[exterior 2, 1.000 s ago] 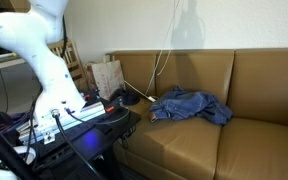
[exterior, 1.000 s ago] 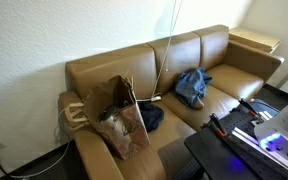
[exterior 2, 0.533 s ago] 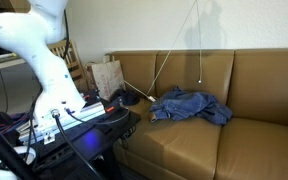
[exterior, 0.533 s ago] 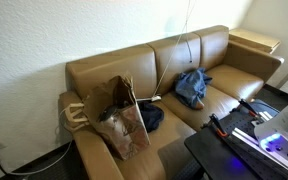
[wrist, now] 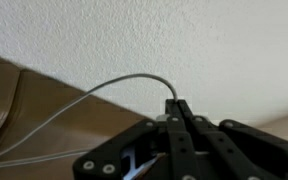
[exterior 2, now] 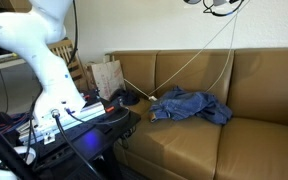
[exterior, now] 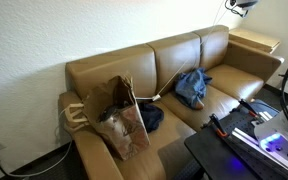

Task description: Move the charging cable from left to right

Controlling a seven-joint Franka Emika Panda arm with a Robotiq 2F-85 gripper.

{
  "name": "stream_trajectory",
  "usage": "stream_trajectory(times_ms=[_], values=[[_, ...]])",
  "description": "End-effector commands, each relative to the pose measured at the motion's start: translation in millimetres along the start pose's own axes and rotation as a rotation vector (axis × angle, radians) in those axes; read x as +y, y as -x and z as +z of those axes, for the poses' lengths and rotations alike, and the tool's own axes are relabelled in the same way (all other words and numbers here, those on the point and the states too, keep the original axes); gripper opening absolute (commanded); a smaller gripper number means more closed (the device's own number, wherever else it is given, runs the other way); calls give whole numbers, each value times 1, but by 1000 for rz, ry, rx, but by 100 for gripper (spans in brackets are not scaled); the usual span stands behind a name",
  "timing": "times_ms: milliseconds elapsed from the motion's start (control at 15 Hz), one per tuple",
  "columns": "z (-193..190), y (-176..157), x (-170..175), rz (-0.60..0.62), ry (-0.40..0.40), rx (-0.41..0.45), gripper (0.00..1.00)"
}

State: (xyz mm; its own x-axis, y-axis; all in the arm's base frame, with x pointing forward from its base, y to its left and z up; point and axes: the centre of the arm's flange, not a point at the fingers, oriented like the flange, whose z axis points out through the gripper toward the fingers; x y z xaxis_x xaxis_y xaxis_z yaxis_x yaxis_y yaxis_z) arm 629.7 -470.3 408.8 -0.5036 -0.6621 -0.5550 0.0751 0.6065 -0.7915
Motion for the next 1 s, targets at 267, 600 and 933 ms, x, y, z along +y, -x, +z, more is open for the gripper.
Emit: stream_trajectory(times_ms=[267,600,933], values=[[41,-30,-59,2,-142,142,1],[48,-111,-104,55,-277,368,1],[50,-188,9,121,-130,582,1]])
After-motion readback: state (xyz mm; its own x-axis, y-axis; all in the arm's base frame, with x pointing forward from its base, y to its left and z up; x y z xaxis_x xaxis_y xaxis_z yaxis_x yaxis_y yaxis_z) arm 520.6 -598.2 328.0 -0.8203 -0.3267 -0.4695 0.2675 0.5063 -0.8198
